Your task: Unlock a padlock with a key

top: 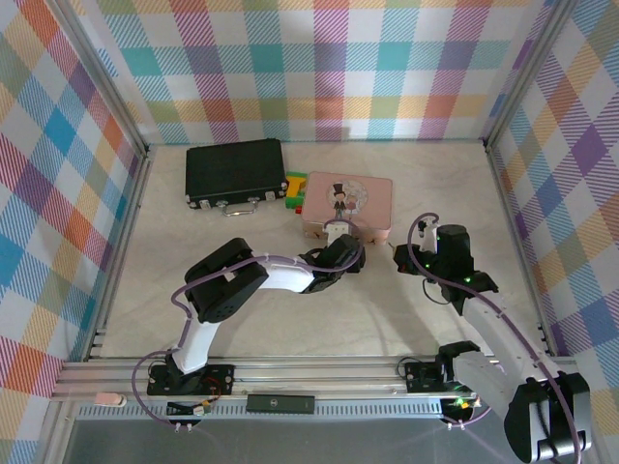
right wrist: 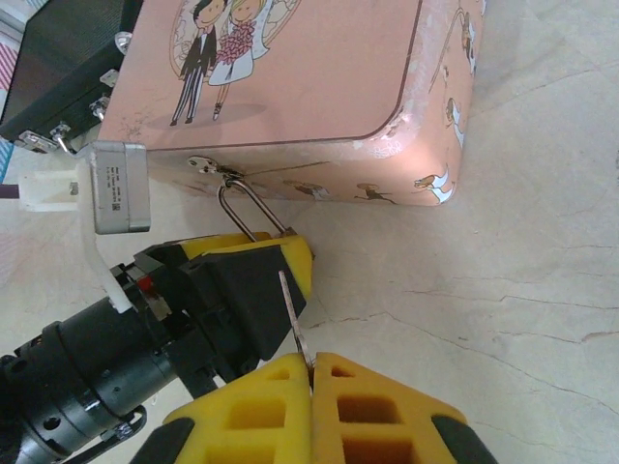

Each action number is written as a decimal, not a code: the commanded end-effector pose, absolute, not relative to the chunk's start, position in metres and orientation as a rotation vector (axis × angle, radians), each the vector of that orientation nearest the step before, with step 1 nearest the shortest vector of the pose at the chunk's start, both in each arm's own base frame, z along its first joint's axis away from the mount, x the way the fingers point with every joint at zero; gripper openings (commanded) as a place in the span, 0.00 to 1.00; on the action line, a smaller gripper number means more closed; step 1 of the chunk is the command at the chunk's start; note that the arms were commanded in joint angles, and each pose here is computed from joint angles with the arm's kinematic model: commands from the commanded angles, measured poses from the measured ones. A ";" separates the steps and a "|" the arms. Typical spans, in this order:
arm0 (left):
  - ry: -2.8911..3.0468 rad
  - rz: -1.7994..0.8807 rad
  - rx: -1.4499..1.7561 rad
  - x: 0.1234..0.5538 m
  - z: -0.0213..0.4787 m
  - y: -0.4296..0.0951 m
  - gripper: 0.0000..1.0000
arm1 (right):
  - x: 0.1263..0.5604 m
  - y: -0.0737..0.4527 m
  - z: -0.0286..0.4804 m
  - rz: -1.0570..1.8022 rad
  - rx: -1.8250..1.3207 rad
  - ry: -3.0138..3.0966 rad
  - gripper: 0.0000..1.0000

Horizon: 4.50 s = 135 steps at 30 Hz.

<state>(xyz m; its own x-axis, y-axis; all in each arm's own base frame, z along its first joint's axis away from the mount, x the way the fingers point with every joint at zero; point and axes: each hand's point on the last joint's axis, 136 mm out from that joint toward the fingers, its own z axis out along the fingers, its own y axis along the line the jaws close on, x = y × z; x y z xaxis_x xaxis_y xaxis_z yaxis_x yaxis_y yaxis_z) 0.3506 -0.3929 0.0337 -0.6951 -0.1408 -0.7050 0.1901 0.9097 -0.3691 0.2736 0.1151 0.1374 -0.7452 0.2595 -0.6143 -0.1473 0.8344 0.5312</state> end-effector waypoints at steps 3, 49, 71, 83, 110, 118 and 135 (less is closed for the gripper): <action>2.350 -0.486 0.055 0.354 -0.006 -0.394 0.40 | 0.277 0.115 0.135 0.767 0.092 2.276 0.00; 2.211 -1.628 -0.350 0.349 0.115 -0.440 0.00 | 0.280 0.159 0.116 1.379 0.298 2.136 0.00; 2.182 -1.630 -0.367 0.349 0.116 -0.436 0.00 | 0.310 0.164 0.122 1.442 0.309 2.058 0.00; 2.170 -1.640 -0.365 0.350 0.120 -0.437 0.00 | 0.313 0.162 0.117 1.430 0.328 2.065 0.00; 2.172 -1.634 -0.405 0.354 0.112 -0.437 0.00 | 0.312 0.160 0.139 1.399 0.291 2.037 0.00; 2.161 -1.631 -0.425 0.357 0.115 -0.435 0.00 | 0.314 0.160 0.117 1.396 0.338 2.099 0.00; 2.113 -1.624 -0.492 0.363 0.117 -0.430 0.00 | 0.304 0.142 0.106 1.285 0.470 2.107 0.00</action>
